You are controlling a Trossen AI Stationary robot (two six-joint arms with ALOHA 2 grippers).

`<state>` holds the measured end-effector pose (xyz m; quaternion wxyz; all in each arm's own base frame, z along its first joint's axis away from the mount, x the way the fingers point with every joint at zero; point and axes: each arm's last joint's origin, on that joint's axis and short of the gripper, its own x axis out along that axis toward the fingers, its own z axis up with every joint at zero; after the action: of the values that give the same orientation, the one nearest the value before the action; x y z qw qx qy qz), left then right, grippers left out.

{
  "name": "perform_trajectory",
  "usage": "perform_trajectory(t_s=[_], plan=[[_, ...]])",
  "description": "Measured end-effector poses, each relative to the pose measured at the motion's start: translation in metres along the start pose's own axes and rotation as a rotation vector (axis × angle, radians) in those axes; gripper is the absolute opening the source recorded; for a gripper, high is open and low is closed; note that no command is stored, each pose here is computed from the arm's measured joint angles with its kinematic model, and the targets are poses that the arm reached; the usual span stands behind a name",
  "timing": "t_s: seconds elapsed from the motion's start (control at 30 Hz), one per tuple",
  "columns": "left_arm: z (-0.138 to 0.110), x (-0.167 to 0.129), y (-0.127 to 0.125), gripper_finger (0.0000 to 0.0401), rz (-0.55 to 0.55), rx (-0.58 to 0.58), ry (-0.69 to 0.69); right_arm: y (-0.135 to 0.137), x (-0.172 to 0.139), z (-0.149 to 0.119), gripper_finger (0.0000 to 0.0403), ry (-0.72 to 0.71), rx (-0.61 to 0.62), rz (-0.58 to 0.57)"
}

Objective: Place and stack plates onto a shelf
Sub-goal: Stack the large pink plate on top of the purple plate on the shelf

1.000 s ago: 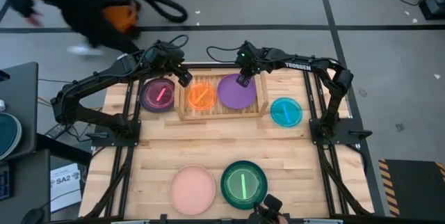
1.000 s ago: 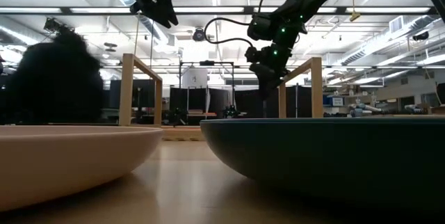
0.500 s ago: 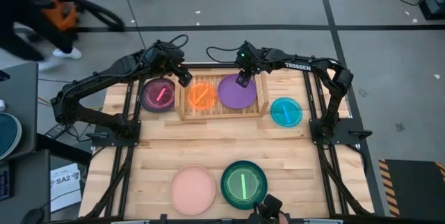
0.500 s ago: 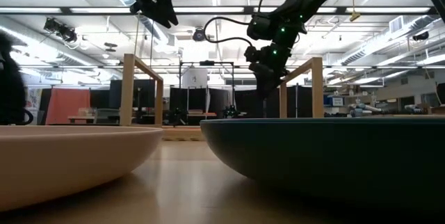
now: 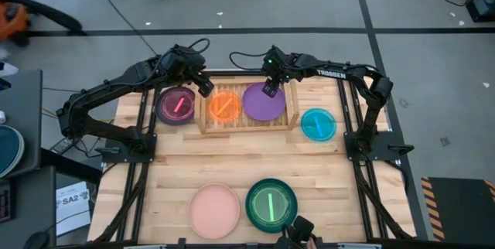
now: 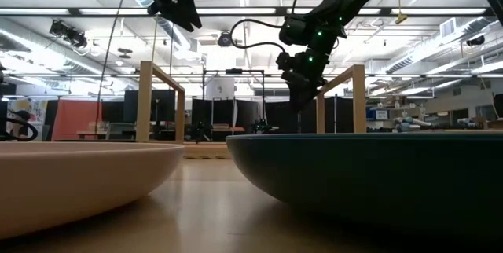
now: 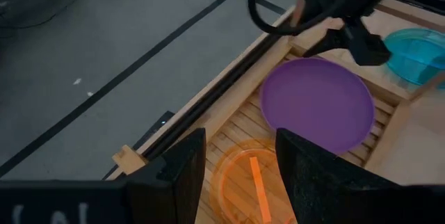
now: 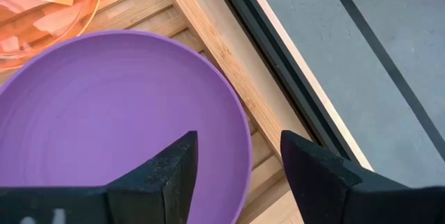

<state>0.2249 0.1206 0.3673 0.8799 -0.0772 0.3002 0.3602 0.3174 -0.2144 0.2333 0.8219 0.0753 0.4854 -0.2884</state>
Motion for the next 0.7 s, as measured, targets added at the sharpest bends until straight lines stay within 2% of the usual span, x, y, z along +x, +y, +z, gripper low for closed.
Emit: perform_trajectory(t_s=[0.27, 0.47, 0.7], plan=[[-0.001, -0.003, -0.013, 0.0181, -0.178, 0.098, 0.008, 0.000, -0.017, 0.010, 0.0213, -0.110, 0.007, -0.007], [-0.006, -0.011, -0.036, 0.0181, -0.277, 0.238, 0.002, 0.005, -0.055, 0.016, 0.0213, -0.219, -0.001, 0.003], [-0.020, -0.029, -0.072, 0.0181, -0.403, 0.354, 0.036, 0.026, -0.105, 0.016, 0.0213, -0.343, -0.047, 0.050]])
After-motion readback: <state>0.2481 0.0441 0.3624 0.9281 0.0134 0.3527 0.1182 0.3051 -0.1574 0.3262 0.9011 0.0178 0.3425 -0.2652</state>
